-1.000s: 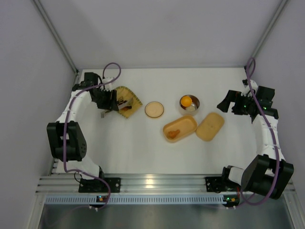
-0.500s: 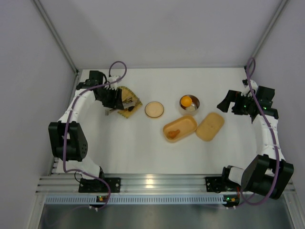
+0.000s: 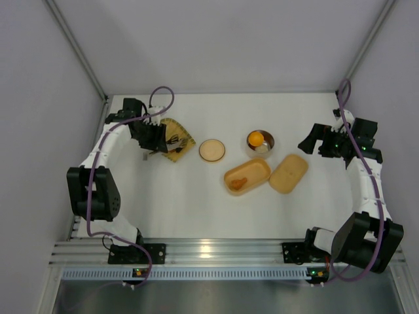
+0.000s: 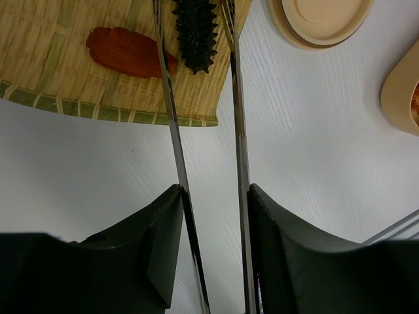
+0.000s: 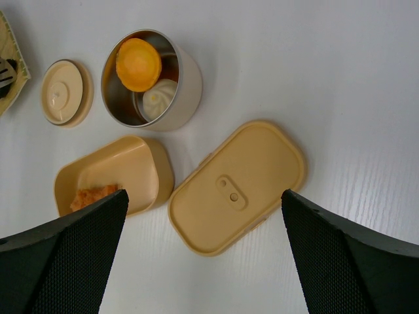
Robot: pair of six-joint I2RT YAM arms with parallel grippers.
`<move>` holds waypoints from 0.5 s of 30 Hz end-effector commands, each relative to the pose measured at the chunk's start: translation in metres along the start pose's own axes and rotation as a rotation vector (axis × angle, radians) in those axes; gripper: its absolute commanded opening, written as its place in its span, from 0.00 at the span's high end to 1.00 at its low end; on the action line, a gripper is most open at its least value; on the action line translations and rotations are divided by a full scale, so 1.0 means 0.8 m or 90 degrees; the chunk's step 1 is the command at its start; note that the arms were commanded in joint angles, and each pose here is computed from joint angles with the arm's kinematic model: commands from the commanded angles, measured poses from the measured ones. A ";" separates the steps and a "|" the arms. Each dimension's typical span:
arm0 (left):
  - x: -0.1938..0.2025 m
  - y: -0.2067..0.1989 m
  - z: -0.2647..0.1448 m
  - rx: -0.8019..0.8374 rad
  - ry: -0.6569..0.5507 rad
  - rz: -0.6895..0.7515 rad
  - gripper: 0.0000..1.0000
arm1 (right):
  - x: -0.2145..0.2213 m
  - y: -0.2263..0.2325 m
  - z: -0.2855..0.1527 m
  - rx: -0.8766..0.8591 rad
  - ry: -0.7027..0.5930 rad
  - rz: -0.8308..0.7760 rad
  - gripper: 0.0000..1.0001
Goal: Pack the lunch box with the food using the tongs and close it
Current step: Pick up the fake food from the plate.
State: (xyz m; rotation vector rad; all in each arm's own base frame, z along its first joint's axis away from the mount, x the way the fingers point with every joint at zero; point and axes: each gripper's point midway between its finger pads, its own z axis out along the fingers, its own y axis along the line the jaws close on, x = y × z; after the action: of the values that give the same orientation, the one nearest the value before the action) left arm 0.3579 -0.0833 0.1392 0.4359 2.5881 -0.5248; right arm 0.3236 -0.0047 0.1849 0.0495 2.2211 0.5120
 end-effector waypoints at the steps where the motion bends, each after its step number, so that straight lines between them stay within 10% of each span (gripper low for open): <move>1: -0.002 -0.001 -0.007 -0.009 -0.009 0.011 0.53 | -0.018 0.002 -0.007 -0.006 -0.033 -0.016 0.01; 15: -0.031 -0.041 -0.051 0.036 -0.066 0.021 0.93 | -0.021 0.005 -0.009 -0.008 -0.039 -0.015 0.00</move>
State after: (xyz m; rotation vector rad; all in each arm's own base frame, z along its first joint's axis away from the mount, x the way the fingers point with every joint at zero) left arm 0.3493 -0.0832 0.1450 0.4240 2.6051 -0.5275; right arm 0.3236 -0.0046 0.1849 0.0497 2.2210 0.5127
